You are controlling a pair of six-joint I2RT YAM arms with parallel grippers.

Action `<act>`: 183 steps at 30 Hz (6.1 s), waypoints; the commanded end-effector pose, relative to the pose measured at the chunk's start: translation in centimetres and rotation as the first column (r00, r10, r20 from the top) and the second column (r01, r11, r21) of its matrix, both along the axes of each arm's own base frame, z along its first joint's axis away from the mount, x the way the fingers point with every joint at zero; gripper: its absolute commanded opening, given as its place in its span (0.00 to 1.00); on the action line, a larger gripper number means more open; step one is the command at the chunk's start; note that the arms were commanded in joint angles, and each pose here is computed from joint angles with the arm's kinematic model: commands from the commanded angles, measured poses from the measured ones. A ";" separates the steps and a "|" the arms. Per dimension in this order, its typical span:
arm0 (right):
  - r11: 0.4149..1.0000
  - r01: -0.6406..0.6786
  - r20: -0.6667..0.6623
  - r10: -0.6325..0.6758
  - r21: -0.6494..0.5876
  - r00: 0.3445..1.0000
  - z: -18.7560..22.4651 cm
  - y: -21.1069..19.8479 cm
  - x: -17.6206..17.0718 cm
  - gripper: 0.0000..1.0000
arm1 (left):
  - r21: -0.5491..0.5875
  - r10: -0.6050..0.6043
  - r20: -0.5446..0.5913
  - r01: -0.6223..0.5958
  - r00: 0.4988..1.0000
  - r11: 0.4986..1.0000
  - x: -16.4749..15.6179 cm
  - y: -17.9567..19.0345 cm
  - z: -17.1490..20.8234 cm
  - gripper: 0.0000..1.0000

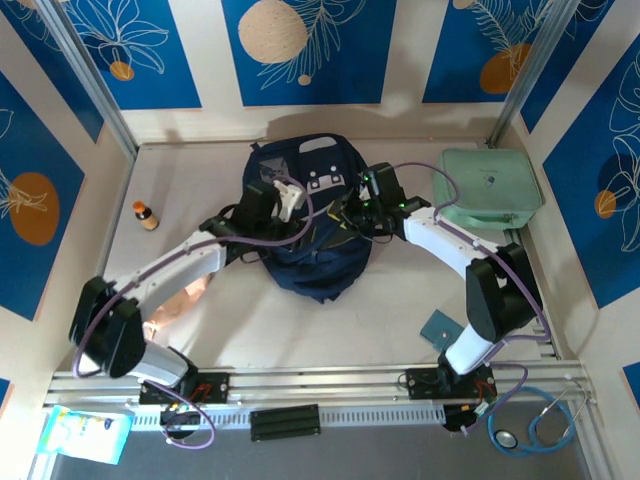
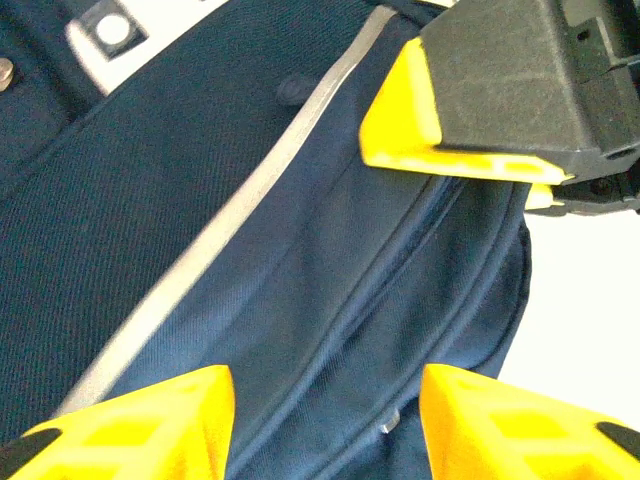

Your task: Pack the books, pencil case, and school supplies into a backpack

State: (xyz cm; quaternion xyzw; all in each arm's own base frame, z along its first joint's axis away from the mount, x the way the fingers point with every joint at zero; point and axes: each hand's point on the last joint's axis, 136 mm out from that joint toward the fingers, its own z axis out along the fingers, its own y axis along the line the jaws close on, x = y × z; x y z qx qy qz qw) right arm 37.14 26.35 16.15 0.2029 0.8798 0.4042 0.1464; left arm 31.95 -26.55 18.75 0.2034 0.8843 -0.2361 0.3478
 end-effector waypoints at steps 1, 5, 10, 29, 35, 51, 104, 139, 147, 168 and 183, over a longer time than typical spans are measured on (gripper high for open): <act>0.998 -0.060 0.080 0.058 0.033 0.995 2.7 1.5 0.0 0.17 | 0.001 0.150 -0.093 -0.151 0.984 0.989 -2.6 2.0 -1.1 0.55; 0.996 -0.079 0.092 0.075 0.046 0.993 3.4 2.2 0.1 0.16 | 0.024 0.237 -0.119 -0.236 0.964 0.971 -4.8 2.6 -2.6 0.59; 0.995 -0.087 0.091 0.082 0.054 0.992 3.8 2.5 0.1 0.16 | 0.010 0.267 -0.098 -0.268 0.959 0.963 -5.3 0.9 -3.8 0.59; 0.993 -0.100 0.096 0.094 0.063 0.991 3.9 2.5 -0.6 0.16 | 0.125 0.439 -0.119 -0.425 0.891 0.897 -2.1 -2.8 -7.3 0.40; 0.987 -0.146 0.114 0.138 0.063 0.984 4.1 3.6 -1.1 0.16 | 0.194 0.521 -0.035 -0.505 0.853 0.841 -1.1 -1.6 -6.6 0.41; 0.975 -0.210 0.116 0.201 0.071 0.973 3.6 5.1 -1.7 0.16 | 0.275 0.541 0.056 -0.534 0.839 0.799 -0.9 0.5 -5.6 0.20; 0.993 -0.109 0.080 0.105 0.053 0.991 2.2 1.3 0.1 0.10 | 0.311 0.360 -0.137 -0.305 0.923 0.900 -3.6 2.1 -7.6 0.00; 0.987 0.082 0.007 -0.084 0.136 0.996 0.7 -4.5 -2.4 0.58 | 0.085 0.095 -0.189 -0.080 0.977 0.993 -3.5 1.6 -4.0 0.00; 0.980 0.195 -0.073 -0.191 0.043 0.979 -1.8 -3.5 -4.6 0.57 | 0.032 0.022 -0.175 -0.016 0.984 0.999 -3.3 -2.4 -2.2 0.00; 0.983 0.180 0.045 -0.181 0.031 0.982 1.7 -5.9 -2.4 0.05 | 0.407 -0.077 -0.087 0.106 0.993 0.907 -2.7 3.7 -6.2 0.00; 0.989 0.135 0.059 -0.138 0.062 0.989 2.1 -5.5 -1.9 0.05 | 0.437 0.055 -0.011 -0.045 0.998 0.898 7.0 7.7 -5.7 0.00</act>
